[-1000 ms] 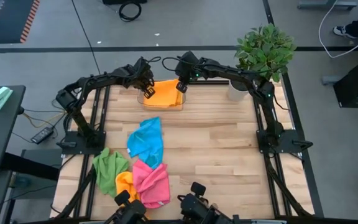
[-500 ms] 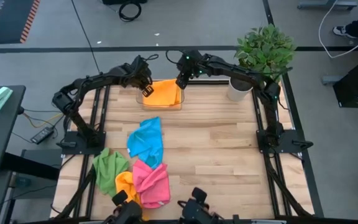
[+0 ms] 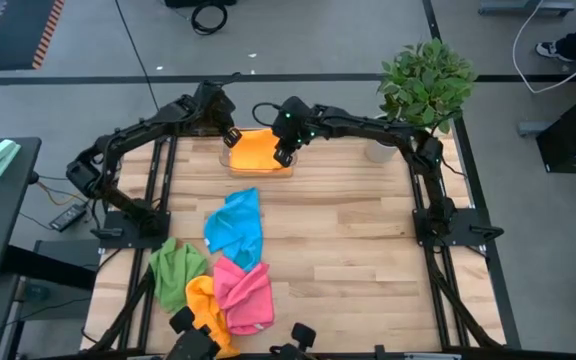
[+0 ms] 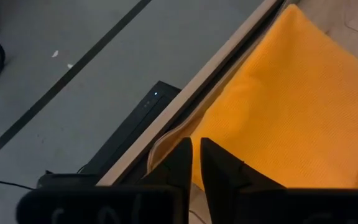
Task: Fold microfiber towels
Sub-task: Put the orange microfiber towel into the transparent bin, then fold the orange microfiber towel
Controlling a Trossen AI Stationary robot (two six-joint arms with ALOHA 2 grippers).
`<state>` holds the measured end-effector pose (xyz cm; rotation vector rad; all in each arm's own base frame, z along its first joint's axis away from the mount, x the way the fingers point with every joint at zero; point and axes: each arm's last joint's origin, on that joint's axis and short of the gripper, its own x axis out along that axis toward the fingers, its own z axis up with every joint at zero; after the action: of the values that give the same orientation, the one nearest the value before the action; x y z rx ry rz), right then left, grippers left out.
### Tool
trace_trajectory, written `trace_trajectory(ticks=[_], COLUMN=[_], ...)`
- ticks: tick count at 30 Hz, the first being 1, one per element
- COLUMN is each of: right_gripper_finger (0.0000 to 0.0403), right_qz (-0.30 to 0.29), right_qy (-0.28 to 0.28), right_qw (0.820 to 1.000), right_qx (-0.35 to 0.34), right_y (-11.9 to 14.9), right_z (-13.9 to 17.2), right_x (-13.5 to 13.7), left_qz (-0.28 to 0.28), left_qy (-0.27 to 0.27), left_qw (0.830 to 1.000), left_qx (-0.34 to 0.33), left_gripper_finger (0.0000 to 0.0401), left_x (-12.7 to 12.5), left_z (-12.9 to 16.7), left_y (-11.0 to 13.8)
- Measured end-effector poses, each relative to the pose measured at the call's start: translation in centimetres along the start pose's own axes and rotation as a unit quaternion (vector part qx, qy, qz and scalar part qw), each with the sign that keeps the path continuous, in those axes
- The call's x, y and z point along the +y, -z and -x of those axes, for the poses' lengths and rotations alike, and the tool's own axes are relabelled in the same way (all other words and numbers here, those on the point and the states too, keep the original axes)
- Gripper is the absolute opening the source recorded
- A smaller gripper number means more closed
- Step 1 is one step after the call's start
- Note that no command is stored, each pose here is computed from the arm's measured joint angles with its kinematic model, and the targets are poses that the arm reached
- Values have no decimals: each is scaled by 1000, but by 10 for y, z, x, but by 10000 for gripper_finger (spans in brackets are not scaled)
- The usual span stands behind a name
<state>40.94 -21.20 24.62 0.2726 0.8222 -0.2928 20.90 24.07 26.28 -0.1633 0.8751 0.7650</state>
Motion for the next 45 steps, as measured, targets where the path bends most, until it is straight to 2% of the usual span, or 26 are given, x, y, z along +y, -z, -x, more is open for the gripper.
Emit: trace_trajectory(ticks=[10,15,18,23,27,29,33,36,40,45], right_gripper_finger=[3,3,3,2,2,2,2,2,2,2], right_qz=[3,19,33,40,37,20,9,11,4,-36], right_qy=[-15,7,7,11,24,24,3,-22,-56,-106], right_qw=[998,996,996,996,997,996,993,992,992,987], right_qx=[53,91,87,84,68,89,113,122,117,115], right_y=[21,29,28,17,-9,-13,-10,-1,24,73], right_z=[-40,-42,-42,-29,7,25,58,84,109,122], right_x=[-5,-8,-7,-6,-1,4,40,80,134,177], left_qz=[0,0,1,9,15,41,59,48,-23,-150], left_qy=[1,2,2,3,7,45,180,232,278,331], left_qw=[1000,1000,1000,1000,1000,998,981,964,939,891], left_qx=[-1,-1,-1,2,6,10,49,116,202,273], left_gripper_finger=[11,22,25,17,11,11,23,35,56,97], left_x=[0,-1,-1,-1,1,-3,-24,-45,-82,-133], left_z=[0,0,0,3,31,49,80,101,128,161], left_y=[0,0,0,1,-5,-4,9,24,45,71])
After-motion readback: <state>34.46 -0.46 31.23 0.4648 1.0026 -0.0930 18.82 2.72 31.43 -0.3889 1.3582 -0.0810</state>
